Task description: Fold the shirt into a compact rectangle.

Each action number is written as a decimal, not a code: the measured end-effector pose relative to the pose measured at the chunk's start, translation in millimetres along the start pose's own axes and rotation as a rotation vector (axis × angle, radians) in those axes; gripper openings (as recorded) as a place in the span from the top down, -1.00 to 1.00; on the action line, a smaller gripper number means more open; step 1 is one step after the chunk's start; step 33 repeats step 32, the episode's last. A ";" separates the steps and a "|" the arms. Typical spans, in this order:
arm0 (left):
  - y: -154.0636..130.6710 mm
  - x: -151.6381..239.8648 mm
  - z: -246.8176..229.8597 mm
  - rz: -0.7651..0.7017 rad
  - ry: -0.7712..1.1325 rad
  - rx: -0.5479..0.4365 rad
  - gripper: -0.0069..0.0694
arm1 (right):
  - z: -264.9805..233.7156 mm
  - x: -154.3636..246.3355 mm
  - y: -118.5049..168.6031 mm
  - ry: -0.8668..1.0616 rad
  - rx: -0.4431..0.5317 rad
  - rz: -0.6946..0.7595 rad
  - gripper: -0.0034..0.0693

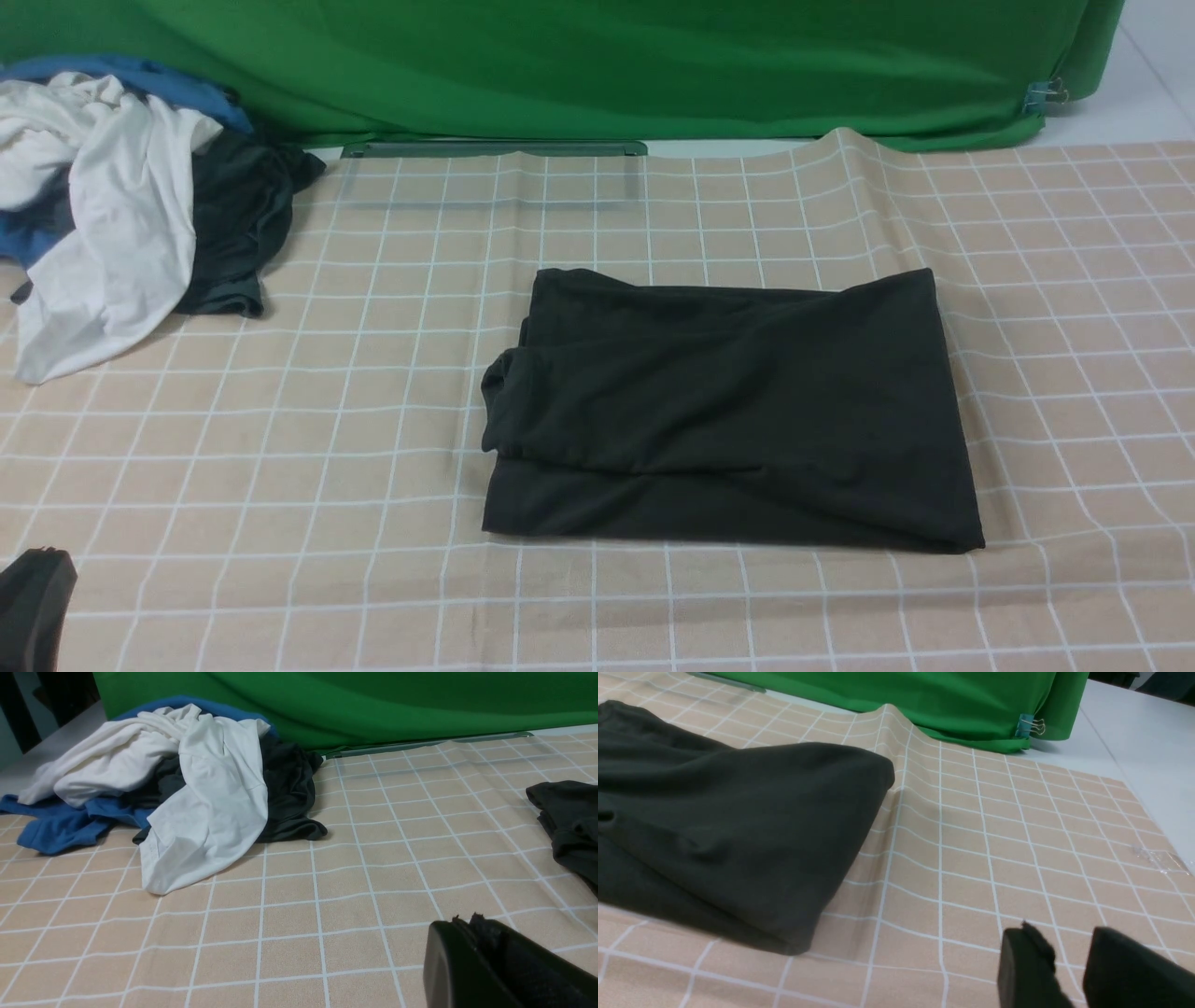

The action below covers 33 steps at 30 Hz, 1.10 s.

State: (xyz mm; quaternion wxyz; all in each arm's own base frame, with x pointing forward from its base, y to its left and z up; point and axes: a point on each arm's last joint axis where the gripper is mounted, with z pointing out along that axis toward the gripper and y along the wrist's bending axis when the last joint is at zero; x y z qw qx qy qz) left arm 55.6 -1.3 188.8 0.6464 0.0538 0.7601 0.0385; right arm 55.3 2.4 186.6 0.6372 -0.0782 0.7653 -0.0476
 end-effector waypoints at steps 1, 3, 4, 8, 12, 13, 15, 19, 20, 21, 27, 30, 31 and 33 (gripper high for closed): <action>0.0 0.0 0.0 0.000 0.000 0.000 0.77 | 0.0 0.0 0.0 0.000 0.000 0.000 0.25; 0.0 0.0 0.0 0.000 0.000 0.000 0.77 | 0.0 0.0 0.0 0.000 0.000 0.001 0.25; 0.0 0.0 0.0 0.000 0.000 0.000 0.77 | 0.0 0.0 0.0 0.000 0.000 0.003 0.25; 0.0 0.0 0.0 0.001 0.000 0.000 0.77 | 0.0 0.0 0.0 0.000 0.000 0.010 0.25; 0.0 0.0 0.0 0.000 0.000 0.000 0.77 | 0.0 0.0 0.0 0.000 0.000 0.011 0.25; 0.0 0.0 0.0 0.000 0.000 0.000 0.77 | 0.0 0.0 0.0 0.000 0.000 0.011 0.25; 0.0 0.0 0.0 0.000 0.000 0.000 0.77 | 0.0 0.0 0.0 0.000 0.000 0.011 0.25; 0.0 0.0 0.0 0.000 0.000 0.000 0.77 | 0.0 0.0 0.0 0.000 0.000 0.011 0.25; 0.0 0.0 0.0 0.000 0.000 0.000 0.77 | 0.0 0.0 0.0 0.000 0.000 0.011 0.25; 0.0 0.0 0.0 0.000 0.000 0.000 0.77 | 0.0 0.0 0.0 0.000 0.000 0.011 0.25; 0.0 0.0 0.0 0.000 0.000 0.000 0.77 | 0.0 0.0 0.0 0.000 0.000 0.011 0.25; 0.0 0.0 0.0 0.000 0.000 0.000 0.77 | 0.0 0.0 0.0 0.000 0.000 0.011 0.25; 0.0 0.0 0.0 0.000 0.000 0.000 0.77 | 0.0 0.0 0.0 0.000 0.000 0.012 0.25; 0.0 0.0 0.0 0.000 0.000 0.000 0.77 | 0.0 0.0 0.0 0.000 0.000 0.012 0.25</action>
